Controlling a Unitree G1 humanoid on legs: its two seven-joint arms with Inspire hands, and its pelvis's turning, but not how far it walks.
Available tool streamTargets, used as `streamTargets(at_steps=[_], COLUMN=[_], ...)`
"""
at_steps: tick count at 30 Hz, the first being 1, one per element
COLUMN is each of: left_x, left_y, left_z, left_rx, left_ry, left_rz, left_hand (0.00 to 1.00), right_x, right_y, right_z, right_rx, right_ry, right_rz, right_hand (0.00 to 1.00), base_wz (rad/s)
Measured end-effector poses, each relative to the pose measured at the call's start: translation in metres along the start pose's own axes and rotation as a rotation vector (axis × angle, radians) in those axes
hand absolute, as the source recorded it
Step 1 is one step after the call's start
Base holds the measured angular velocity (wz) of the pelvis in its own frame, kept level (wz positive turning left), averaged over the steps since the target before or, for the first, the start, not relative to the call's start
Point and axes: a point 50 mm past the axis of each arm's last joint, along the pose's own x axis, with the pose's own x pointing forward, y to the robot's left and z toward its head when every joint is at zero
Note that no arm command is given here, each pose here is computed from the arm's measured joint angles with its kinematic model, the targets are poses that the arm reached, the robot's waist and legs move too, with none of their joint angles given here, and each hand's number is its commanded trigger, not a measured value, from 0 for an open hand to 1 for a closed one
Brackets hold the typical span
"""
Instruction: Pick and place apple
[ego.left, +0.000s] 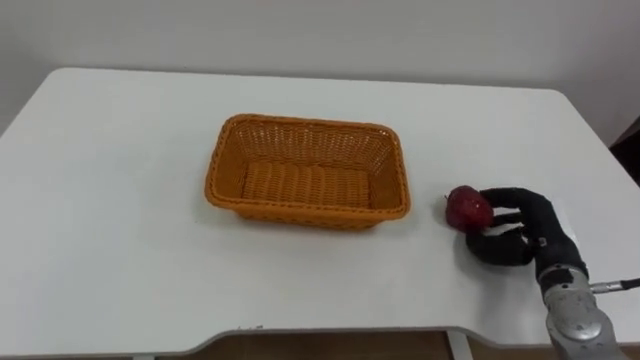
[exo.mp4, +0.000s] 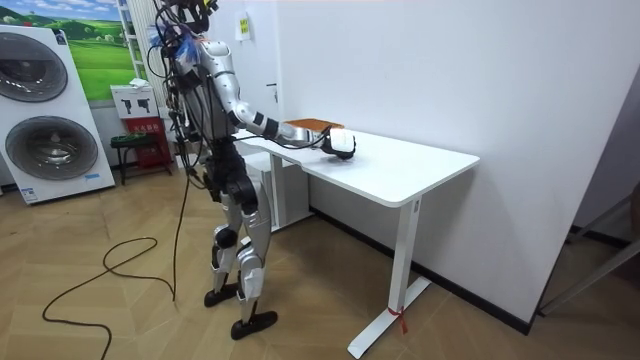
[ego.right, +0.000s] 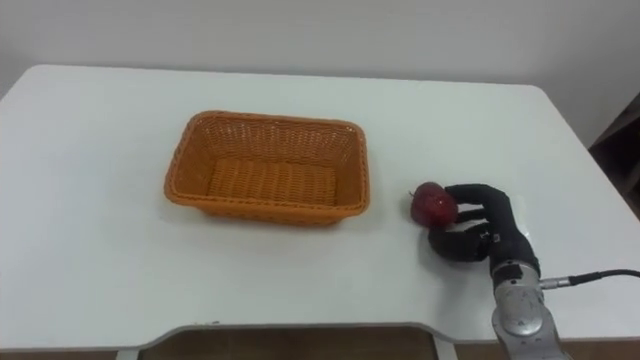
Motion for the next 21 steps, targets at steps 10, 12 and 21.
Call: streamTargets(at_steps=[10, 12, 21], left_x=[0.001, 0.001, 0.001], left_y=[0.002, 0.003, 0.004], left_z=[0.003, 0.004, 0.007], left_rx=[0.000, 0.000, -0.013], left_ry=[-0.005, -0.007, -0.010], left_rz=[0.016, 0.028, 0.039], left_hand=[0.00, 0.00, 0.00], right_x=[0.000, 0.000, 0.001], right_y=[0.001, 0.001, 0.001], right_z=[0.001, 0.001, 0.035], right_rx=[0.031, 0.038, 0.144], right_ry=[-0.004, -0.006, -0.118], right_rz=[-0.010, -0.011, -0.042], right_hand=[1.00, 1.00, 1.00], base_wz=[0.02, 0.00, -0.04])
